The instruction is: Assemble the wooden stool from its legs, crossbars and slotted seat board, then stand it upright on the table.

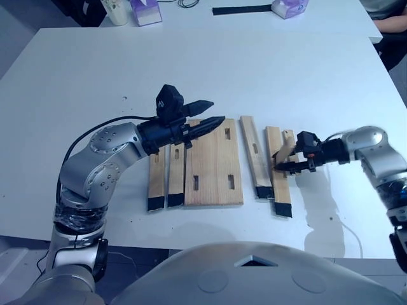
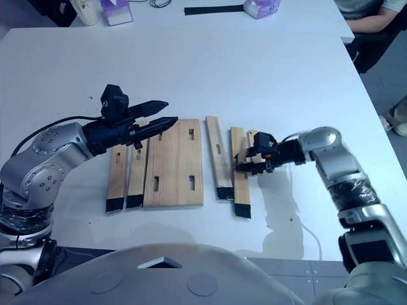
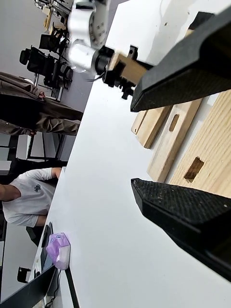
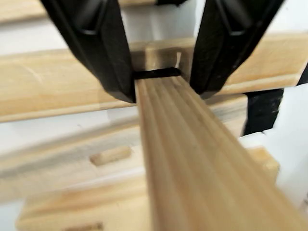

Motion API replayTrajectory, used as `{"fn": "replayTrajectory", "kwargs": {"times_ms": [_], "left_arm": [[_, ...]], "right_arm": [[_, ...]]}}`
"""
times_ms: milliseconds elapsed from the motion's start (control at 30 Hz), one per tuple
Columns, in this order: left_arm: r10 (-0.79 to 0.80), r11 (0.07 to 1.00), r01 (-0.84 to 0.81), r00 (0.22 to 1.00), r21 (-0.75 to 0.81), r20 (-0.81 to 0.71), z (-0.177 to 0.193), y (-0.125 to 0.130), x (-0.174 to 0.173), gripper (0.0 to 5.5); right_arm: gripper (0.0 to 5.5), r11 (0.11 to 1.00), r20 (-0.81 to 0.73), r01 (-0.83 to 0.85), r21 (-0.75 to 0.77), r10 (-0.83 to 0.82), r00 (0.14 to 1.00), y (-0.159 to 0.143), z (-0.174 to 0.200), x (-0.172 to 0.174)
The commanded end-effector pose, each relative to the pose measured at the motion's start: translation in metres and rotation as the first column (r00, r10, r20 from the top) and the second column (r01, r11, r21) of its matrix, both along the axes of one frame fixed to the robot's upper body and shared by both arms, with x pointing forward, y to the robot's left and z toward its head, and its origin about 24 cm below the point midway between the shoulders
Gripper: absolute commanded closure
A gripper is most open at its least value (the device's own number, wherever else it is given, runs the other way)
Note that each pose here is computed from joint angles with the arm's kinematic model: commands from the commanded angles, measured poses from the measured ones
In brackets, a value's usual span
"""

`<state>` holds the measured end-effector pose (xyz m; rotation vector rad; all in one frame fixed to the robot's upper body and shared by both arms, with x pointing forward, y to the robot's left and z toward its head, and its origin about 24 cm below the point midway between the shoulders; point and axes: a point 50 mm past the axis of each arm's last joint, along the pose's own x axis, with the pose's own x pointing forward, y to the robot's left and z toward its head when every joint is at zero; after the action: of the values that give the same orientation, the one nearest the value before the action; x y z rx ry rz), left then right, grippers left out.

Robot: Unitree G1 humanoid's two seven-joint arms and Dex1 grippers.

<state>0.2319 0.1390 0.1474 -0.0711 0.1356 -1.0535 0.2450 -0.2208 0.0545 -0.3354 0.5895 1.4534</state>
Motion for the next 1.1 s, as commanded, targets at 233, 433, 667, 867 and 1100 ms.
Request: {"fn": "replayTrajectory", "kwargs": {"times_ms": [233,433,667,867,1100], "left_arm": [[0.004,1.0,-0.004,1.0,0.018,0.007,0.001,0.003,0.0,2.93],[0.023,1.0,-0.023,1.0,0.009,0.016,0.001,0.004,-0.001,2.93],[0.015,1.0,-0.015,1.0,0.006,0.02,0.001,0.004,-0.003,2.93],[0.006,1.0,-0.006,1.0,0.008,0.021,0.002,0.003,-0.001,2.93],[0.0,1.0,0.0,1.0,0.007,0.022,0.003,0.0,0.004,2.93]], "right_arm": [[2.59,0.991,0.06,0.106,0.076,-0.111,0.992,-0.002,0.016,0.002],[2.59,0.978,0.18,0.106,0.178,-0.138,0.974,0.004,0.063,0.006],[2.59,0.957,0.207,0.065,0.284,-0.127,0.97,0.009,0.11,-0.008],[2.59,0.877,0.255,0.07,0.475,-0.214,0.943,0.032,0.135,-0.001],[2.41,0.846,0.258,0.174,0.504,-0.339,0.905,0.058,0.107,0.016]]}}
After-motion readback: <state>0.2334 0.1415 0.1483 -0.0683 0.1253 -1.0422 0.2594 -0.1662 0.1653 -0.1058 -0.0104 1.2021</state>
